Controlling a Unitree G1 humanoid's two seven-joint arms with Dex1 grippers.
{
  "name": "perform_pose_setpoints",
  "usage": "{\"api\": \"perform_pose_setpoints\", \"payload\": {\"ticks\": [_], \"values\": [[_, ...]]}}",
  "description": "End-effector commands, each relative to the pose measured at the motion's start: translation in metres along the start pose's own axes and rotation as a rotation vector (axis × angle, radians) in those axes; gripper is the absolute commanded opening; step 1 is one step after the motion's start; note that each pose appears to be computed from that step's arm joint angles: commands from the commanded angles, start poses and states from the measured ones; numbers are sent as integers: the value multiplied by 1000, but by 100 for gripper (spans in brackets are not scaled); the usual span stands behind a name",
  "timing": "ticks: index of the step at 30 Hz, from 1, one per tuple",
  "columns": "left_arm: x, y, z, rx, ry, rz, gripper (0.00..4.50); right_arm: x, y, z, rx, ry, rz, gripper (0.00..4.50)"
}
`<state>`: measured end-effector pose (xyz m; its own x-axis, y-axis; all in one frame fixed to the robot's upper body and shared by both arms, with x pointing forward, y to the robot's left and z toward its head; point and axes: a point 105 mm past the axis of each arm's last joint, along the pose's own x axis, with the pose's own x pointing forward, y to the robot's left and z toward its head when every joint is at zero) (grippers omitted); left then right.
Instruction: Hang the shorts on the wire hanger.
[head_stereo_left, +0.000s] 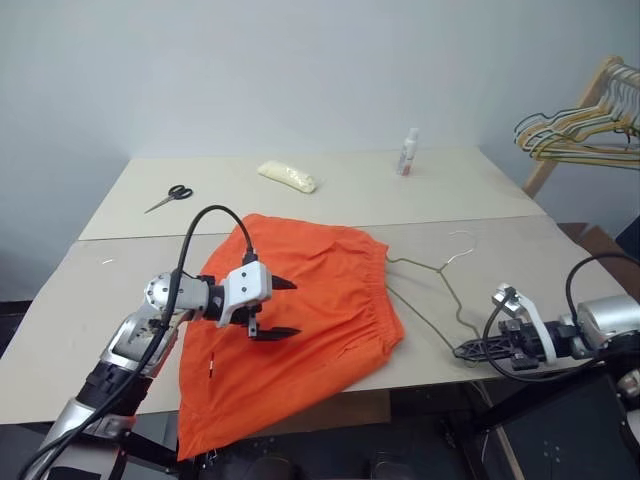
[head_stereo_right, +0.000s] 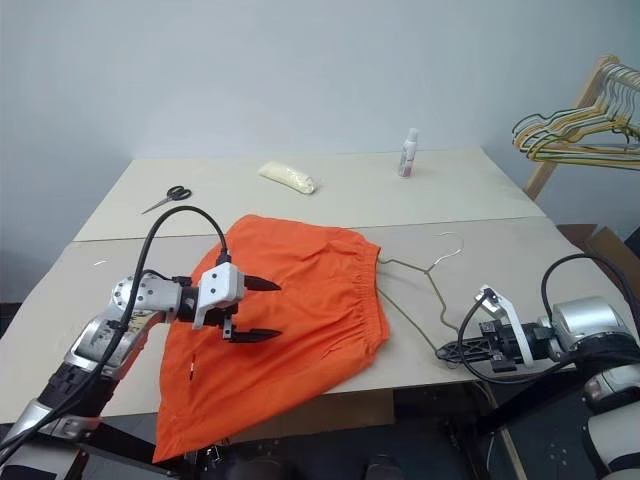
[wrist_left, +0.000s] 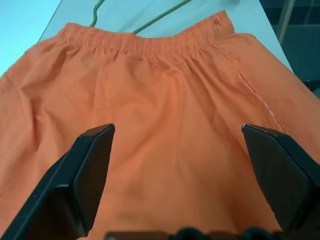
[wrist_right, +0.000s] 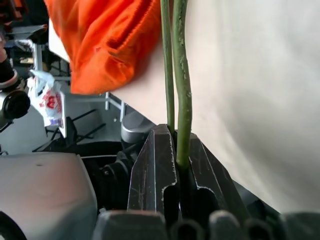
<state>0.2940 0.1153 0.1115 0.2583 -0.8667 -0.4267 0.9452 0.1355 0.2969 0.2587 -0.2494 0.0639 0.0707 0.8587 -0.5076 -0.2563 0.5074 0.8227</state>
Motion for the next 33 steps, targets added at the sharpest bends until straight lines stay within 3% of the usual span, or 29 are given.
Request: {"api": "perform_pose_setpoints", "payload": {"ticks": [1,15,27,30,33], "values": [[-2,4,12,38,-24,12,441,0,14,9,-40,4,70,0],[-1,3,9,46,-4,21,441,21,5,51,-81,-54,5,0],[-2,0,8,32,-9,29,441,-4,13,66,-173,-168,-2,0],[1,4,10,43,-15,27,441,-7,21,73,-248,-191,-3,0],[2,15,20,78,-46,60,441,-9,27,79,-459,-181,-72,0]]}}
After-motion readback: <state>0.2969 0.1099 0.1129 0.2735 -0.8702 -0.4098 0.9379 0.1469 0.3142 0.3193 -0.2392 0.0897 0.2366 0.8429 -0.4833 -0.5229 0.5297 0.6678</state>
